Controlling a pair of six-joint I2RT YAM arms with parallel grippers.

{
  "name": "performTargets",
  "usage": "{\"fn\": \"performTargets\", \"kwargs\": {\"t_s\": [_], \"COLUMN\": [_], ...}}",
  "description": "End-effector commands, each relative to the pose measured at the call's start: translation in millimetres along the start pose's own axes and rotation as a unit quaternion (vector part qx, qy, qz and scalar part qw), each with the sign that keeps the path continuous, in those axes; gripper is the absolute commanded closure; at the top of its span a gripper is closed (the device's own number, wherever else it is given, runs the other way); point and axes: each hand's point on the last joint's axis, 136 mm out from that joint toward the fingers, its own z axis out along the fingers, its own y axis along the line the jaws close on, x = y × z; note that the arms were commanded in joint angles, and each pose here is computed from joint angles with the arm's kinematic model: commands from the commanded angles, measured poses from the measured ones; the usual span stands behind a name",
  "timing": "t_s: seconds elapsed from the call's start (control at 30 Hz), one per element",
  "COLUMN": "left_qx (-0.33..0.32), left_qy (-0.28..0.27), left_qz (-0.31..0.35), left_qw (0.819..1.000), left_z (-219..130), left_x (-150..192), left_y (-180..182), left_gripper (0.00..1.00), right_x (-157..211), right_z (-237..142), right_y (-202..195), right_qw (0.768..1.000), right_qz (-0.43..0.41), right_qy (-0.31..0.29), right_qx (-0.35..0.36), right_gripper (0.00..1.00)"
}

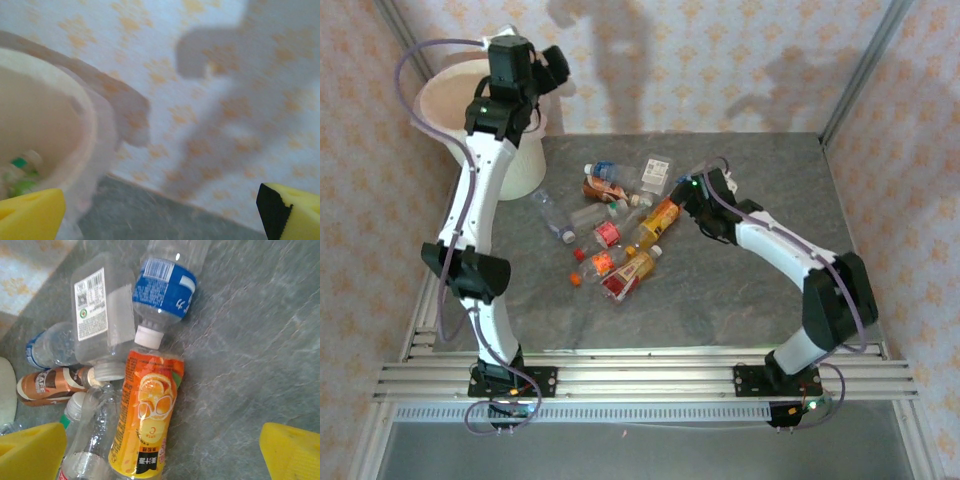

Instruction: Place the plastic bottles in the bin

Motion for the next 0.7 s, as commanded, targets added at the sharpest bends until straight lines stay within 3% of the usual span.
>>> {"fn": "performTargets", "kwargs": {"t_s": [0.0,0.23,0.3,0.67], "left_qx": [0.084,0.143,0.151,0.116], "left_qy": [-0.007,0.037,0.056,0.093], "left_qz": [0.002,-0.006,-0.007,0.012], "left_qw": [0.996,0.989,0.987,0.989], "left_z": [-26,-49,-54,-77], "left_x": [0,45,56,102], "left_y": [-35,-50,-49,-10], "left_gripper": [0.00,0.00,0.00,0.00], "right_x": [13,18,17,28], "right_z": [17,60,70,114], "right_y": [-2,-12,-9,5], "right_qw": [0.998,0.992,0.992,0.992], "right_qz": [0.029,0.100,0.112,0.101], "right_qy": [0.047,0.042,0.034,0.067], "right_qx": [0.017,0.058,0.048,0.040], "right_gripper": [0.01,0.00,0.06,0.08]}}
